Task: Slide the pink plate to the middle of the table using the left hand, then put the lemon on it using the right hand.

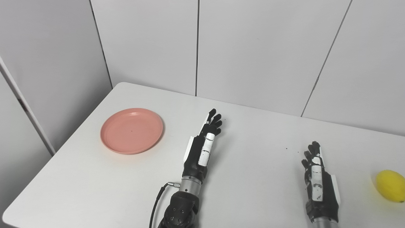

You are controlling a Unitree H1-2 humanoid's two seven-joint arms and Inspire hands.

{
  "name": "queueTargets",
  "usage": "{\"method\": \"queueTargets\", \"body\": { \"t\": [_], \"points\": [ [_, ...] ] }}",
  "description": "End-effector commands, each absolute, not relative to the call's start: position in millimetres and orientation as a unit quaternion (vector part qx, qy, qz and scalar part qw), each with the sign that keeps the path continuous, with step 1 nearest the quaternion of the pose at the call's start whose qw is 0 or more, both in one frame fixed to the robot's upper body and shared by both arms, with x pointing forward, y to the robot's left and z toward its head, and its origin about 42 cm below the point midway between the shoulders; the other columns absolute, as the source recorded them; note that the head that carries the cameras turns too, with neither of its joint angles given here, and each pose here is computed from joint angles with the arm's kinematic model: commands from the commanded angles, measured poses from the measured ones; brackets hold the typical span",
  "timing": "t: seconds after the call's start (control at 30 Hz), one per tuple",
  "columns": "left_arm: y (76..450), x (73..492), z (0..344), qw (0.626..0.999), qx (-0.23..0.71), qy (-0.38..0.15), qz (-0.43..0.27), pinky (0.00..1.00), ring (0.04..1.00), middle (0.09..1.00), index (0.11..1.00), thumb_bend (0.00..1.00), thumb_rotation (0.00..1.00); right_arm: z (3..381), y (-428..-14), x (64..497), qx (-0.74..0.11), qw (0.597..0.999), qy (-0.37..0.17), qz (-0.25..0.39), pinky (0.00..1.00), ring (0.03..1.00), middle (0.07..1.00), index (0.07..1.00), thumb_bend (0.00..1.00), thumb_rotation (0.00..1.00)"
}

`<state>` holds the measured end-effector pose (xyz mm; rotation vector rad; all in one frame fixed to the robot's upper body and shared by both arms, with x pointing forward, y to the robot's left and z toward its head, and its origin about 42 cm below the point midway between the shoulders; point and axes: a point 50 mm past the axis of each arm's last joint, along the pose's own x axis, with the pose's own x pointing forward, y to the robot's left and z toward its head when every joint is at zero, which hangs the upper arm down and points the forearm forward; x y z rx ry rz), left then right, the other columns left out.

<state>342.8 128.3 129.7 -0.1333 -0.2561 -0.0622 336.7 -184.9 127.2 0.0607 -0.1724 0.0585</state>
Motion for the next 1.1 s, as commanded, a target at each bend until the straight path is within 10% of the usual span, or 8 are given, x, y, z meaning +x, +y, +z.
{"method": "queueTargets", "body": {
  "t": [0.0,1.07],
  "points": [
    [140.3,338.8,123.7,0.992,-0.058,-0.109,-0.028,0.87,0.878,0.885,0.875,0.69,1.0,126.7,-192.6,334.6,0.025,0.993,-0.112,0.027,1.0,1.0,1.0,1.0,0.72,1.0],
    [229.9,348.9,203.0,0.985,0.014,-0.174,-0.019,0.83,0.836,0.855,0.835,0.66,1.0,130.1,-210.3,329.7,0.026,0.992,-0.119,0.04,1.0,1.0,1.0,1.0,0.63,1.0]
  ]
}}
